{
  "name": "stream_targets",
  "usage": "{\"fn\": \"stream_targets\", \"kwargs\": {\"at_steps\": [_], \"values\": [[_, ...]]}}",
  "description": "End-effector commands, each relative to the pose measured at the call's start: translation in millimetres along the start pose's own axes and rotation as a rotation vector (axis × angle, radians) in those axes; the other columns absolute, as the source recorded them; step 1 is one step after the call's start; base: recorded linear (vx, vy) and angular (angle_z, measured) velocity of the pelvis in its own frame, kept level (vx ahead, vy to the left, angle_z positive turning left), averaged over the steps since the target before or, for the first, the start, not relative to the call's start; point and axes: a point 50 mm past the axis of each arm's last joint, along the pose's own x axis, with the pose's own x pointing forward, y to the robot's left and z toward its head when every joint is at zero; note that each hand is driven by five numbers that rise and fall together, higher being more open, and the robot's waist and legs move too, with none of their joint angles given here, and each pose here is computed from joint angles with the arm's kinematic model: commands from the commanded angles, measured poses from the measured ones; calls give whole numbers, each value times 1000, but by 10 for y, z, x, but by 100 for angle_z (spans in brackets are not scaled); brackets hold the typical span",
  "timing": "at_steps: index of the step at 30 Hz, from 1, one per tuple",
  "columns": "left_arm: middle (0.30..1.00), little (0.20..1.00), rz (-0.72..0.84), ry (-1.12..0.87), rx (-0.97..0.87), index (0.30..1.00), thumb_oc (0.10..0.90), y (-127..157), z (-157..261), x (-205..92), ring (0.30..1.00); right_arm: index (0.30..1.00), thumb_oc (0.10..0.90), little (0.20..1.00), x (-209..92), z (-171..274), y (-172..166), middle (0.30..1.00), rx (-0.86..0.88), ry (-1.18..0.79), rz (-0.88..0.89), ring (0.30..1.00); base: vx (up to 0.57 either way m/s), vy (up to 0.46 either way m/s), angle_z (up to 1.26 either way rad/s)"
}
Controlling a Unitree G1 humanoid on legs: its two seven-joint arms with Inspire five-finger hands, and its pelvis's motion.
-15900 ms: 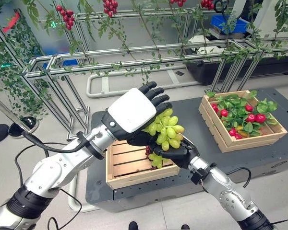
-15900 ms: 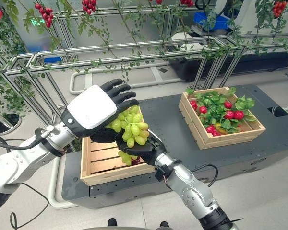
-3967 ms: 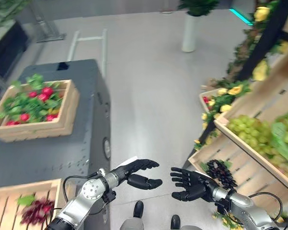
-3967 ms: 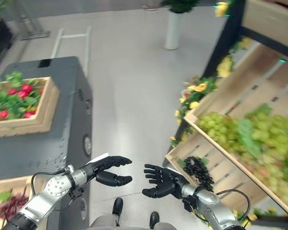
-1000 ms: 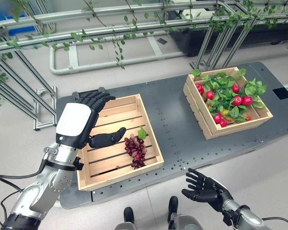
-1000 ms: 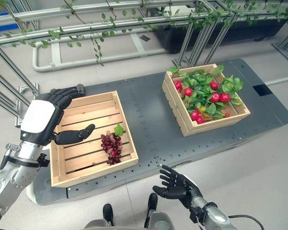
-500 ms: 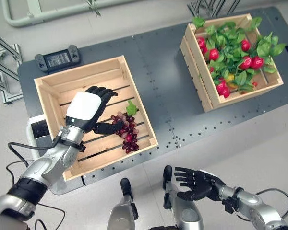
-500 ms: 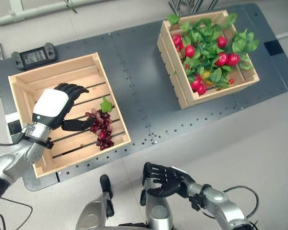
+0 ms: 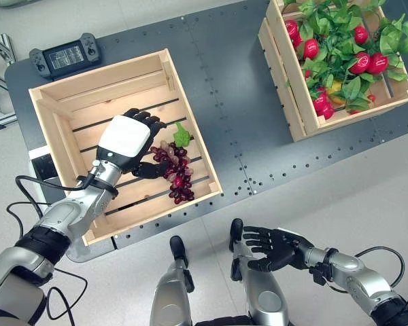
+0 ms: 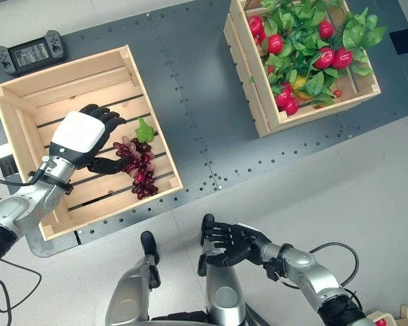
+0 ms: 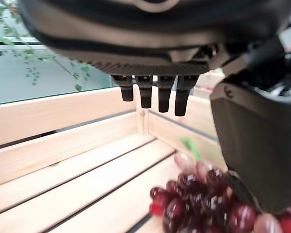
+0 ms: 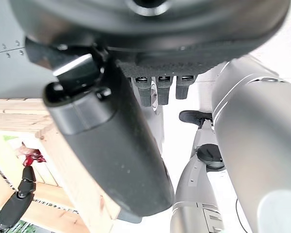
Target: Pick up the fruits from the basket on one side to the basket on the other side
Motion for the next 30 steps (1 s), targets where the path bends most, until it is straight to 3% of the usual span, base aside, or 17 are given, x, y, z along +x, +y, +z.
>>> {"fn": "stream_targets", "kwargs": {"at_steps": [1,14,30], "values": [[900,900,137,-14,127,900,800,478,-175,180,900,900,800,900,-104,81,-29,900,-54,2,5,900,0,0,0],[900,900,29,-123,465,900,800,506,-81,230,900,900,800,900,-53,189,-39,900,-83,-12,-9,900,0,-3,0],[900,900,157,-35,486,900,800,470,-103,425,900,900,800,900,206,203,121,900,-45,-43,-14,900,13,-34,0]]}}
